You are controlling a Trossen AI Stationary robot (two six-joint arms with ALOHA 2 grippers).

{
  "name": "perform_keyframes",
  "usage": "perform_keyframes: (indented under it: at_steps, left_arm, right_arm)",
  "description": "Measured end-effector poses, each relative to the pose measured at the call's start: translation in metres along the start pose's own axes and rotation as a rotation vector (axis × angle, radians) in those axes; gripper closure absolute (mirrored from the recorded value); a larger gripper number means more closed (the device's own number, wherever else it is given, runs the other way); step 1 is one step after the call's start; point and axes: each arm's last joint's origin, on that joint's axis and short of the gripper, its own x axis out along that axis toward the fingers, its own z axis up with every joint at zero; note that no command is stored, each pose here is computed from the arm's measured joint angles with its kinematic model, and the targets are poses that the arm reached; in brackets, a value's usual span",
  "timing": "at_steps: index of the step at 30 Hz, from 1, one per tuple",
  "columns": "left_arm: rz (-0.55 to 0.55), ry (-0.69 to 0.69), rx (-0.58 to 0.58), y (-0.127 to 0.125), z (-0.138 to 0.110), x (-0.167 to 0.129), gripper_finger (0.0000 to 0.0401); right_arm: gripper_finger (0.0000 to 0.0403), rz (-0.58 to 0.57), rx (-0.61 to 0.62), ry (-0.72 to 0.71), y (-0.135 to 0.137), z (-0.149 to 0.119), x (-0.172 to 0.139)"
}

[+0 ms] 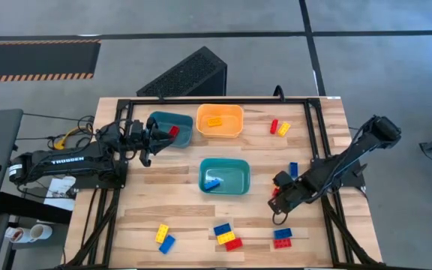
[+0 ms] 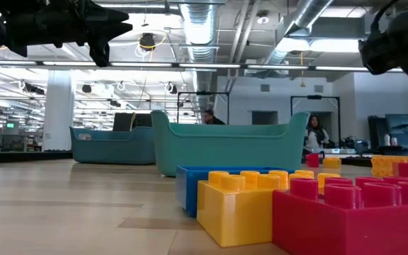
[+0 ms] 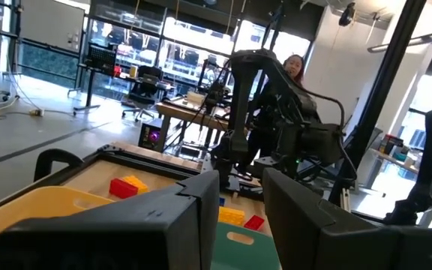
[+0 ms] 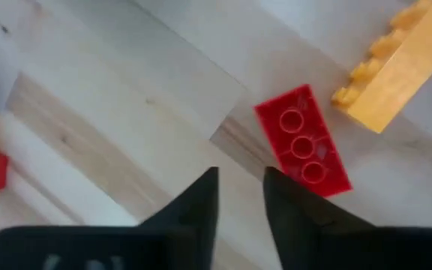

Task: Sort & place blocks by color
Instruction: Put the red game piece into the blue bin

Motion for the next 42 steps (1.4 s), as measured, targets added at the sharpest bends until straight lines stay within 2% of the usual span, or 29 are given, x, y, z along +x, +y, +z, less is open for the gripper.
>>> perform_keyframes:
  at_steps: [7, 12, 18, 26, 32, 38, 42]
  left_arm:
    - [0.000, 0.000, 0.001, 0.000, 0.000, 0.000, 0.0310]
    - [0.001, 0.001, 0.000, 0.000, 0.000, 0.000, 0.0310]
    - [0.001, 0.006, -0.001, 0.000, -0.001, 0.000, 0.0310]
    - [0.004, 0.011, -0.003, 0.000, -0.001, 0.000, 0.0310]
    - [0.004, 0.011, -0.003, 0.000, -0.001, 0.000, 0.0310]
    - [0.005, 0.011, -0.003, 0.000, -0.001, 0.000, 0.0310]
    - [0.005, 0.011, -0.003, 0.000, -0.001, 0.000, 0.0310]
  right_arm:
    - [0.0143, -0.013, -0.035, -0.004, -0.001, 0.005, 0.001]
    - [0.0093, -0.020, -0.096, -0.002, 0.001, 0.003, 0.006]
    - [0.0086, -0.108, -0.207, 0.027, 0.004, -0.002, 0.028]
    - [0.0096, -0.197, -0.233, 0.032, 0.004, -0.004, 0.045]
    - [0.0101, -0.141, -0.214, 0.027, 0.006, -0.003, 0.040]
    - [0.0101, -0.026, -0.199, 0.020, 0.028, 0.002, 0.021]
    - [0.0101, -0.007, -0.218, 0.007, 0.037, 0.005, 0.011]
